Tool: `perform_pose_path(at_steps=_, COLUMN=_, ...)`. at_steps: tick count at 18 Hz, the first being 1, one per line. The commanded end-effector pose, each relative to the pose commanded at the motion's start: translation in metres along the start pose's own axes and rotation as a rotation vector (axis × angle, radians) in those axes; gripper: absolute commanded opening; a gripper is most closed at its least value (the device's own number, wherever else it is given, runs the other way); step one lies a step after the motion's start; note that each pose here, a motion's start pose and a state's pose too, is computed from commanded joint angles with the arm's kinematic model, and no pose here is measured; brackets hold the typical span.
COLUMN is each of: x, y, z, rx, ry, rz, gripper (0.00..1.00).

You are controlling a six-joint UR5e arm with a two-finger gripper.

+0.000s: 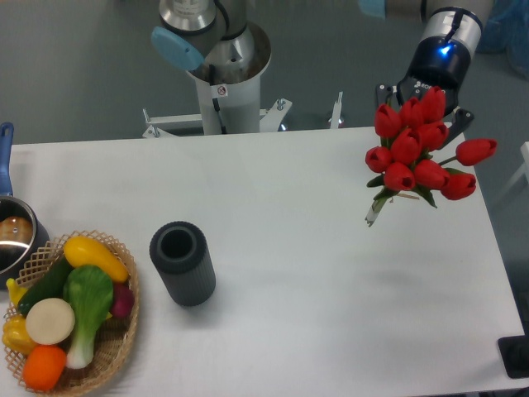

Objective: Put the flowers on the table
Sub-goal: 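Hold the red tulip bunch in the gripper, raising it slightly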

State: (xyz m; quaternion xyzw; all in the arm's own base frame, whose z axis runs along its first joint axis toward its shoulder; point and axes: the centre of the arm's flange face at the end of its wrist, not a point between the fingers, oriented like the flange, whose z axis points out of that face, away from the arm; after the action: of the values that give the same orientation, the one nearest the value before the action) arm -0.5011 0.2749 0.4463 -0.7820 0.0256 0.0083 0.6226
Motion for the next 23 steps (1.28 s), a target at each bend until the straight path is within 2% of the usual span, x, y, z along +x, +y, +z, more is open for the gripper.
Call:
perform_pose_path(at_steps=8, x=0.002, y=-0.006, z=-0.006, rx=-0.001, ry=-0.012, rz=0.008, gripper=0.36)
perform_pose_path(at_steps=12, x=0.005, y=-0.005, z=-0.008, rx=-0.068, ry=-0.032, rz=0.014, gripper=0.36)
perform_pose_path(at_steps=18, x=0.006, y=-0.014, z=-0.009, rx=-0.083, ry=-0.042, rz=0.004, gripper=0.36)
perform_pose_path(at_steps=20, x=0.010, y=-0.017, z=-0.012, rx=-0.142, ry=-0.064, rz=0.013, gripper=0.36)
perform_pose_path(at_steps=23, x=0.015, y=-0.022, z=-0.017, rx=-0.244, ry=-0.114, rz=-0.026, gripper=0.36)
